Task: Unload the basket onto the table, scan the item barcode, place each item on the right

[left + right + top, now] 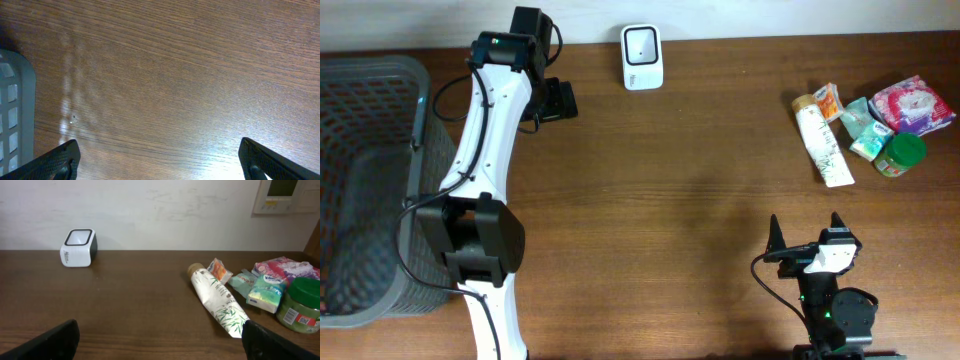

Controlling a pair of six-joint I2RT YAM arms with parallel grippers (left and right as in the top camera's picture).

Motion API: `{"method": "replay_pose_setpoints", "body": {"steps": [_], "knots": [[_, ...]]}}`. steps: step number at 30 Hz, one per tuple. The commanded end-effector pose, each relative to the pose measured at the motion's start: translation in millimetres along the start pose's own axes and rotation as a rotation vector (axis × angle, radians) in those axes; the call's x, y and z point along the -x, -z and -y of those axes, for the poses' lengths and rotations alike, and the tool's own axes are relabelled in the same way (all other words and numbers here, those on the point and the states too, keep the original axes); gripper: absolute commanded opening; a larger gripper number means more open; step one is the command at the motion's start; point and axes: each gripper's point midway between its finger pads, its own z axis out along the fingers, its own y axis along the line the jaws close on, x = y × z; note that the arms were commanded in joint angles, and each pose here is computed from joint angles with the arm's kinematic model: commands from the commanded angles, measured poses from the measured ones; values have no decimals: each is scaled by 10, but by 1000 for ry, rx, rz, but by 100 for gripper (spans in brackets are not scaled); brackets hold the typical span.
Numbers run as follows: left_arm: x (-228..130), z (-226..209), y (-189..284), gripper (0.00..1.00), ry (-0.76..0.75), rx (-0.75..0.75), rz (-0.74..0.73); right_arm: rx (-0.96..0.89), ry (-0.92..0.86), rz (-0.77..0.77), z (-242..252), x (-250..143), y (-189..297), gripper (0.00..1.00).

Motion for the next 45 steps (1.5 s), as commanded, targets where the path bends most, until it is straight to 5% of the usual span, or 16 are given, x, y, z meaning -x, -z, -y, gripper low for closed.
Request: {"method": "replay_pose_setpoints", "body": {"steps": [1, 11, 19, 25, 27, 34, 37, 40, 45], "knots": [[-1, -7, 28, 99, 15, -4, 3, -2, -4, -4, -3, -25, 1, 99], [-56, 64, 41, 99, -8, -1, -6, -2, -4, -4, -3, -25, 1, 98], [-230, 1254, 271, 99, -215, -100, 265, -2, -4, -4, -3, -25, 1, 99], [-915, 967, 416, 99, -247, -147, 312, -2, -4, -4, -3, -25, 1, 99], [-1424, 1023, 627, 99, -318, -266, 219, -2, -4, -4, -3, -25, 1, 99], [-1813, 698, 561, 99, -364, -163, 67, -2, -4, -4, -3, -25, 1, 99], [-1799, 825, 539, 99, -430, -267, 173, -2, -4, -4, -3, -25, 1, 99], [-1991, 1083, 489, 99, -606, -529, 397, -2, -4, -4, -3, -25, 1, 99], [-2264, 905, 410, 99, -595, -660, 688, -2, -4, -4, -3, -25, 1, 99]]}}
